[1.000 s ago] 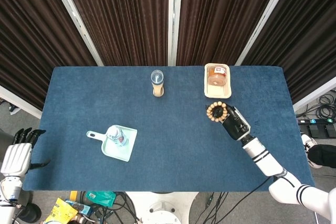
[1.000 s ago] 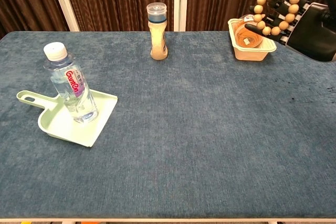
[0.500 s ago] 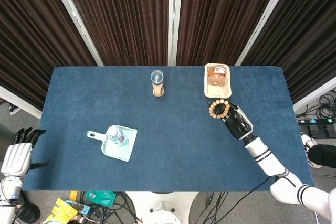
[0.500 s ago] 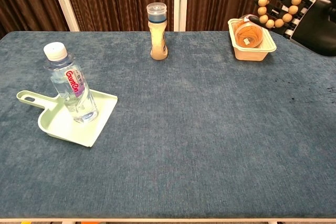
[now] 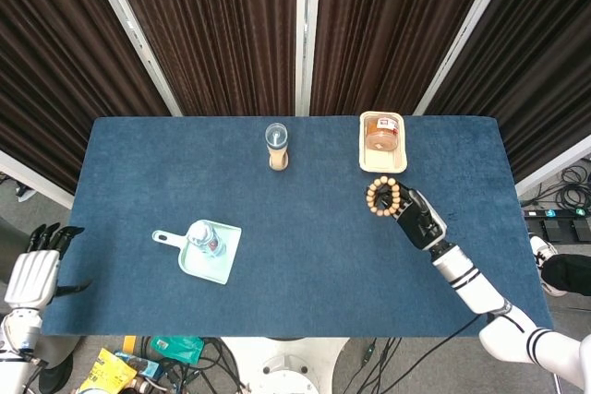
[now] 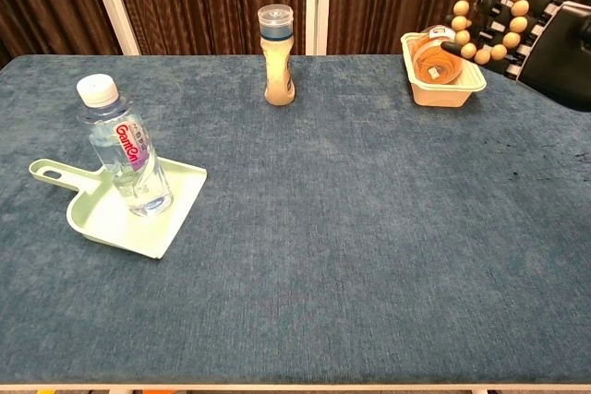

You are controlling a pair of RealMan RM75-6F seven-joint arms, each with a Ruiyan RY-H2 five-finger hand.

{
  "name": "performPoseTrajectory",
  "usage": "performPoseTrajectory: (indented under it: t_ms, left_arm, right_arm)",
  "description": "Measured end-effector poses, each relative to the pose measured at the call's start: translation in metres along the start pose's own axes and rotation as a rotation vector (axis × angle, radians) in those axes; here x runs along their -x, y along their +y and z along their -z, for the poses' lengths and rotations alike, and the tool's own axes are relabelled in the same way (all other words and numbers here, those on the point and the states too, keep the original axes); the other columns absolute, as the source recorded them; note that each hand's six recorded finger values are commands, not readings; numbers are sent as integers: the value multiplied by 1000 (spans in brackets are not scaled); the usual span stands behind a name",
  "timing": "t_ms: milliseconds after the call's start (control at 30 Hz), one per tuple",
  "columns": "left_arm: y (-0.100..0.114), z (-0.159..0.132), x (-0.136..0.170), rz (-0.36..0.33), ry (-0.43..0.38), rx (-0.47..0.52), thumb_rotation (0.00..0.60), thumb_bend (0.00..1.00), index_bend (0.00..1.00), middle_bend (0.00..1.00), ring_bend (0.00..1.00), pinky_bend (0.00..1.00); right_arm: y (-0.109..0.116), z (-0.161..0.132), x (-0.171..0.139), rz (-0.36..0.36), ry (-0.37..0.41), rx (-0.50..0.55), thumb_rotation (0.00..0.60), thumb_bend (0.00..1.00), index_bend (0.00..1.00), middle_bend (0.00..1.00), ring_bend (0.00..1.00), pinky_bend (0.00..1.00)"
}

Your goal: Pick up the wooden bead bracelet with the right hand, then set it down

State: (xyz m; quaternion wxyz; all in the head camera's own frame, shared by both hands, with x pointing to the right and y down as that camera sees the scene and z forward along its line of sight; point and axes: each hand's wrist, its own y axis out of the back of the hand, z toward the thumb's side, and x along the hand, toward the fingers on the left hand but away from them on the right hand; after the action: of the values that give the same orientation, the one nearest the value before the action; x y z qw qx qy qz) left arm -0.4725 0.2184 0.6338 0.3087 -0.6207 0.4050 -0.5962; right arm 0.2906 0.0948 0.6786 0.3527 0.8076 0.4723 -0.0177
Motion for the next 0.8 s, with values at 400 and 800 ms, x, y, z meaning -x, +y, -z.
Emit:
performPoseTrajectory:
  t_ms: [400,800]
  left_arm:
    - [-1,1,0,-3,4,5,600,35,175,157,57,21]
    - [-2,7,-1,-16,25,18,600,35,175,157,57,21]
  right_arm:
    - [8,35,11,10,-136,-743,195,137,189,247,105,25]
    - [7,36,5,-1,-228,-1569,268,212,0,101,0,0]
